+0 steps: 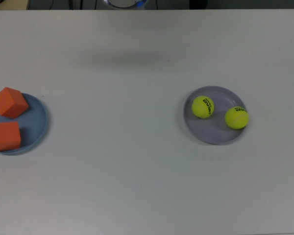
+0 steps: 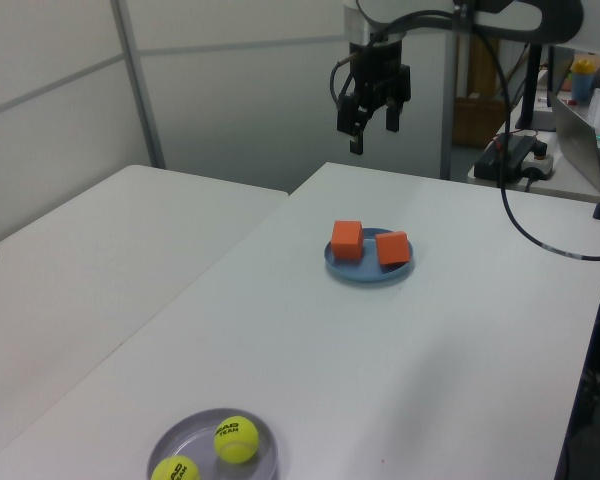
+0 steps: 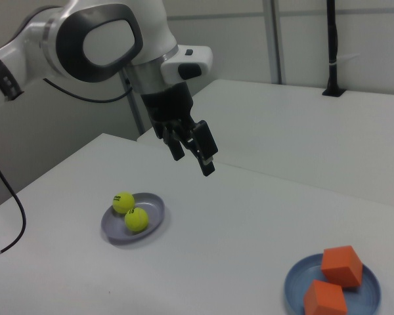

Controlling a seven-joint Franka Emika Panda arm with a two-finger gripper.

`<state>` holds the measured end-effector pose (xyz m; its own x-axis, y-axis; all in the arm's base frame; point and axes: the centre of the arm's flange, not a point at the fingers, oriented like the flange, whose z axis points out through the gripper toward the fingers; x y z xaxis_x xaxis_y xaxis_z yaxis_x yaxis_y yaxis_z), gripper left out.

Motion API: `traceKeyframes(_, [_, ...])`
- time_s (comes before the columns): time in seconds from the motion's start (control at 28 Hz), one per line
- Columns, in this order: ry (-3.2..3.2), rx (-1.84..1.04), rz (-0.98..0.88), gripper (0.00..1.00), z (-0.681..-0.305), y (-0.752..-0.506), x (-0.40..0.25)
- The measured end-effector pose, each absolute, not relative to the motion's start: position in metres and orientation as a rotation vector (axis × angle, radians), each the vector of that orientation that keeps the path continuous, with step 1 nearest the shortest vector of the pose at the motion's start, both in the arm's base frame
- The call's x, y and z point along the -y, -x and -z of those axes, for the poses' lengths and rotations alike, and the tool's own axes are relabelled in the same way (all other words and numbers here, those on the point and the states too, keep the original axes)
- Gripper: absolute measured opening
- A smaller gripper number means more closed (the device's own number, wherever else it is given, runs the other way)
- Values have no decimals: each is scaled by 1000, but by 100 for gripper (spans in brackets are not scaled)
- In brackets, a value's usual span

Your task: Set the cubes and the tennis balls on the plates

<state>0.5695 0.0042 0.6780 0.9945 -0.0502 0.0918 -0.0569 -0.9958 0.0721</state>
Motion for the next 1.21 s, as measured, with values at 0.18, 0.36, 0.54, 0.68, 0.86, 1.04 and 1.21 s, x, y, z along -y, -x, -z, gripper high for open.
traceKeyframes(0.18, [-3063, 98, -151, 100, -687, -562, 2])
traceKeyframes(0.36, [-3063, 100, -152, 100, -694, -556, 2])
traceKeyframes(0.54, [-3063, 100, -154, 100, -695, -556, 2])
traceKeyframes(0.68, [-3063, 100, -154, 100, -695, -556, 2])
traceKeyframes(0.86, [-3063, 100, -157, 100, -695, -555, 2])
traceKeyframes(1.04, [-3064, 101, -169, 100, -701, -551, 2])
traceKeyframes(1.21, [-3064, 101, -164, 100, -704, -547, 2])
